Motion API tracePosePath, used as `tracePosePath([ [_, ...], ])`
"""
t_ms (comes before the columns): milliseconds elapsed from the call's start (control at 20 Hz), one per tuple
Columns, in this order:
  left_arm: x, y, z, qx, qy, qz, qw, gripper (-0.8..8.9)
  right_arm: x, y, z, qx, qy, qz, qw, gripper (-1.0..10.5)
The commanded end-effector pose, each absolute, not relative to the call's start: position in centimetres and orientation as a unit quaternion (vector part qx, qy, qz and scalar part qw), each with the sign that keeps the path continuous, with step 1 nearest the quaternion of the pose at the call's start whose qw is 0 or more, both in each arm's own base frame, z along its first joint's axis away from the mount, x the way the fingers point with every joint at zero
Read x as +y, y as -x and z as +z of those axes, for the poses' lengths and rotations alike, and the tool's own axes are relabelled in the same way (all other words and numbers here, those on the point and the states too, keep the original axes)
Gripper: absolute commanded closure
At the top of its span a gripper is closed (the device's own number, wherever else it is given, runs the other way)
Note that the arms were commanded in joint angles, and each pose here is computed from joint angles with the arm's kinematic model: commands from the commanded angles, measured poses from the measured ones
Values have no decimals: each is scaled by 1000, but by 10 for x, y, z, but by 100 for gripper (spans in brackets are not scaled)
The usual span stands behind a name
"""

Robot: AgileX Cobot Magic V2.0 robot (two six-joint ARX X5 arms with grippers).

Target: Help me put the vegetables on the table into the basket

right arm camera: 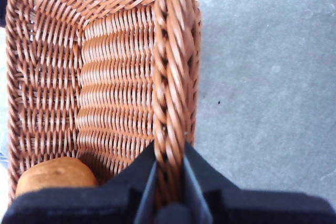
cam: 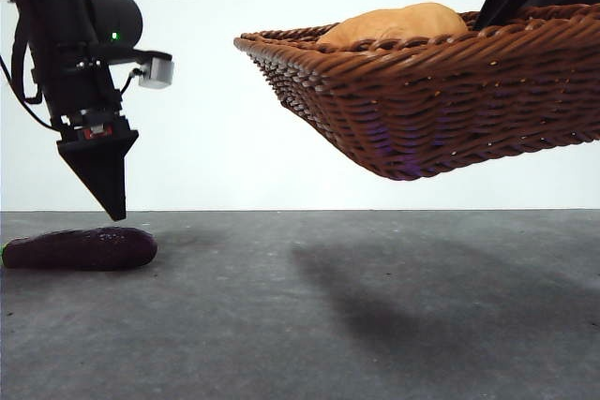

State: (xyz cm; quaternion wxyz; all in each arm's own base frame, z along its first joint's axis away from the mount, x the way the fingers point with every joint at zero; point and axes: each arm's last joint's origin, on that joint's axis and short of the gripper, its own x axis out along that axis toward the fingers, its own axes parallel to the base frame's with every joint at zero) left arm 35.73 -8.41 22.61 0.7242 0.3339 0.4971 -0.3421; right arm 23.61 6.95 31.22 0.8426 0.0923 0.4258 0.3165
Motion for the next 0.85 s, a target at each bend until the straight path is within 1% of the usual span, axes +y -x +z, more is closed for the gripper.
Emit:
tracePosePath([
  [50,-79,-363,218,497,-334,-343,724,306,70,-237,318,409,-92,326,847,958],
  [300,-77,-370,202,509,-327,-345,718,306,70,-238,319,403,-92,326,850,958],
  [700,-78,-377,187,516,-323,-345,715,320,70,-238,319,403,-91,323,852,958],
  [750,-78,-378,187,513,-321,-342,719,365,70,-238,319,402,-90,321,853,958],
  [800,-78,-379,187,511,-318,-338,723,457,70,-239,319,402,-88,319,854,958],
  [850,-78,-379,187,511,-316,-336,725,528,70,-239,319,401,-88,319,854,958],
])
